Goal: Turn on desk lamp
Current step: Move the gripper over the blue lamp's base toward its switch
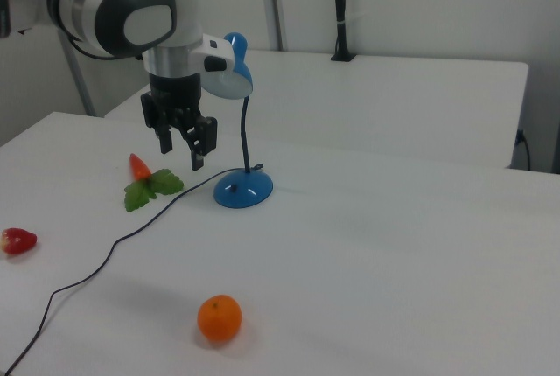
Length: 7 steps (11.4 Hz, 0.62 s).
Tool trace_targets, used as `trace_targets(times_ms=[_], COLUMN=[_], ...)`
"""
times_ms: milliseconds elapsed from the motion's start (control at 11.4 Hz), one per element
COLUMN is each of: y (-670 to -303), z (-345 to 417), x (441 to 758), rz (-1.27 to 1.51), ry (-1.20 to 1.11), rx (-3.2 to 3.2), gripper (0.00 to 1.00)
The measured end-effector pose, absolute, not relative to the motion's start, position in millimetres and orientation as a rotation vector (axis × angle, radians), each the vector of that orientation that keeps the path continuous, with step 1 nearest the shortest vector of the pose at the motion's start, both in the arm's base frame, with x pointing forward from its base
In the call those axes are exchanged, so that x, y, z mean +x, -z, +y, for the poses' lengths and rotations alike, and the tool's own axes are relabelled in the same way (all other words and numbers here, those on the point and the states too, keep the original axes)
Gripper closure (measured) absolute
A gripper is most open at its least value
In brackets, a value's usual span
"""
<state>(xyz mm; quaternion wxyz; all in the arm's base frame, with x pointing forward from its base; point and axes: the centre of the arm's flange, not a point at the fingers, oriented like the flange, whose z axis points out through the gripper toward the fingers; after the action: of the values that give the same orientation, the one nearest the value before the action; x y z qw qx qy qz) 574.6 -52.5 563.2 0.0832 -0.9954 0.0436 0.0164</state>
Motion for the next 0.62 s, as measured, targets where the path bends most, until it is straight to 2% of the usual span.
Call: trace_targets(times_ms=[88,352,440,615], y=[-559,-554,-554,-548], z=[-52,-50,-49,-43], x=[581,594,597,611], rz=[0.129,0.102,0.058,-0.002], ry=[-0.053,0.004,0.025,0.127], rx=[-2.974,-2.983,-2.986,-2.996], gripper=[0.32,0.83,0.96,0.99])
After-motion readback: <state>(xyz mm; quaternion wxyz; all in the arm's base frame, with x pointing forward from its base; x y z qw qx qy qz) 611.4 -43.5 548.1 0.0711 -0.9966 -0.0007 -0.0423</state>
